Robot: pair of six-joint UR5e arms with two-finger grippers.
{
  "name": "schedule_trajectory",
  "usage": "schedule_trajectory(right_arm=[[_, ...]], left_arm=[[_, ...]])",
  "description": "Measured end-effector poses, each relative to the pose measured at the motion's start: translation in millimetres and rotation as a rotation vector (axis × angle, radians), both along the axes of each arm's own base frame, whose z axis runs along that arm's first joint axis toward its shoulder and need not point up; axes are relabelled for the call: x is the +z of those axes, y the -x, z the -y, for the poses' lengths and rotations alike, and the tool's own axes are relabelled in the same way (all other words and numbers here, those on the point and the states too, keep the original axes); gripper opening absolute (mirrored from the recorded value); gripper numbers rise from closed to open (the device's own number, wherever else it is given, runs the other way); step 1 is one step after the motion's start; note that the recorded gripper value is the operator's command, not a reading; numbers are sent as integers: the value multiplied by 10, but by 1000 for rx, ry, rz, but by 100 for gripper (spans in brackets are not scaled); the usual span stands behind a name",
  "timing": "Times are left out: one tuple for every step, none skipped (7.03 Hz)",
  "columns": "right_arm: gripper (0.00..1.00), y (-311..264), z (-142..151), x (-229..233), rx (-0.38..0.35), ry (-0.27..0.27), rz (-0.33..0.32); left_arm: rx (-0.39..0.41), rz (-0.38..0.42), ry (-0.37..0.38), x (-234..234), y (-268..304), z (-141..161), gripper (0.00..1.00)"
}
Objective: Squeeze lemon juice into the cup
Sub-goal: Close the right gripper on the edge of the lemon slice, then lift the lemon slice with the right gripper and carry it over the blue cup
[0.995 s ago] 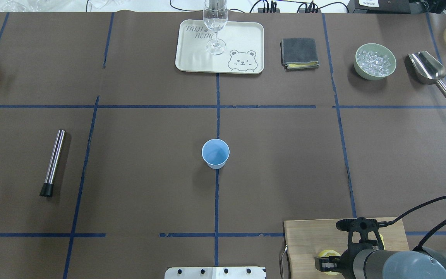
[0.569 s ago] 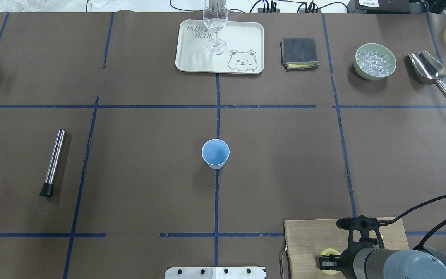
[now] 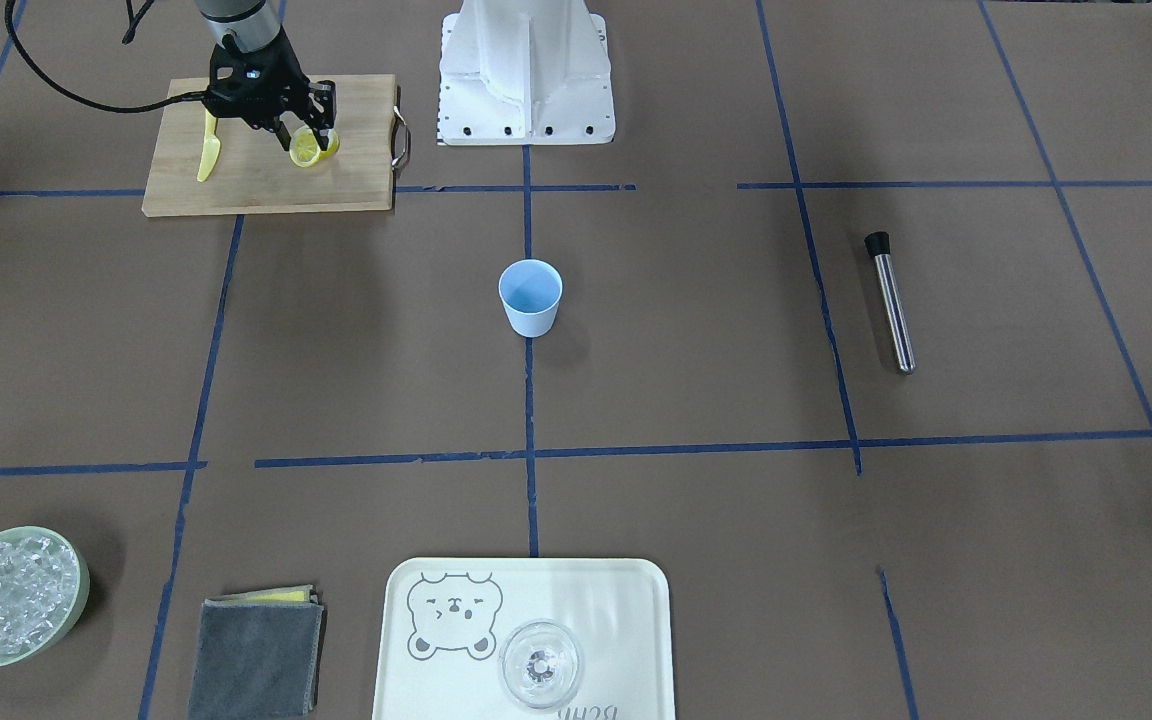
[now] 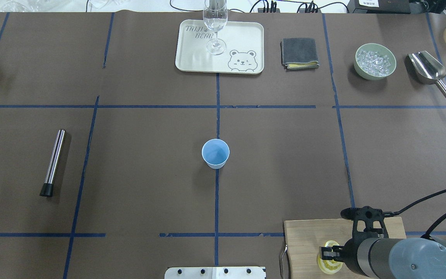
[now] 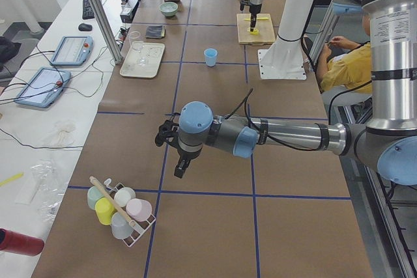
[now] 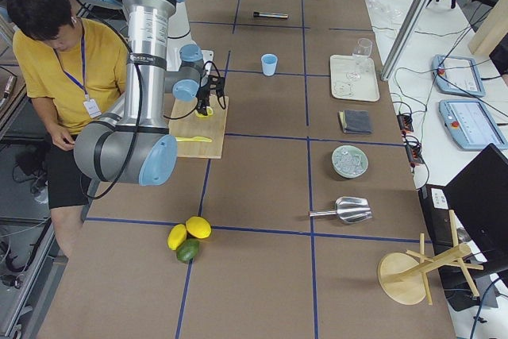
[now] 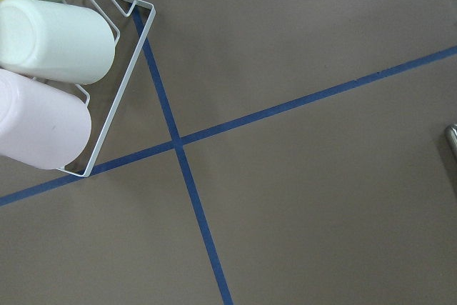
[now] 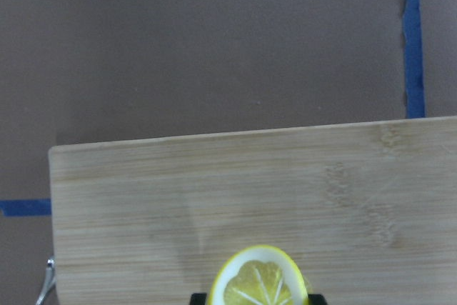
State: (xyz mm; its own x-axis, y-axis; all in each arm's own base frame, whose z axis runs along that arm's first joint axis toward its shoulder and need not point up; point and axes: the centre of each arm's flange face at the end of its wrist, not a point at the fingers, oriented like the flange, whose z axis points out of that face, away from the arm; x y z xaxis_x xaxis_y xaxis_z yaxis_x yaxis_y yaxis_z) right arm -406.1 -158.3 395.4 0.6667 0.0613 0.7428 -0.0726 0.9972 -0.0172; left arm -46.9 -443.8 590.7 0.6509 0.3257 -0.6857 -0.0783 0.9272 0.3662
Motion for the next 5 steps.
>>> schedule_trajectory(right_arm=[[55,-29,13,-34,2,1,5],[55,-51,27,-65,5,2,10],[55,-82,61,-109,10,6,19],[56,-130,125,-171,16,18,32],[56,-182,203,-223,23,34,45]], left_arm=[[0,0,2,9,2,-12,100],[-1,0,4,16,4,-23,100],[-1,-1,5,17,4,-36,100],[1,-5,6,18,2,-64,100],[3,-11,8,16,-1,-97,100]])
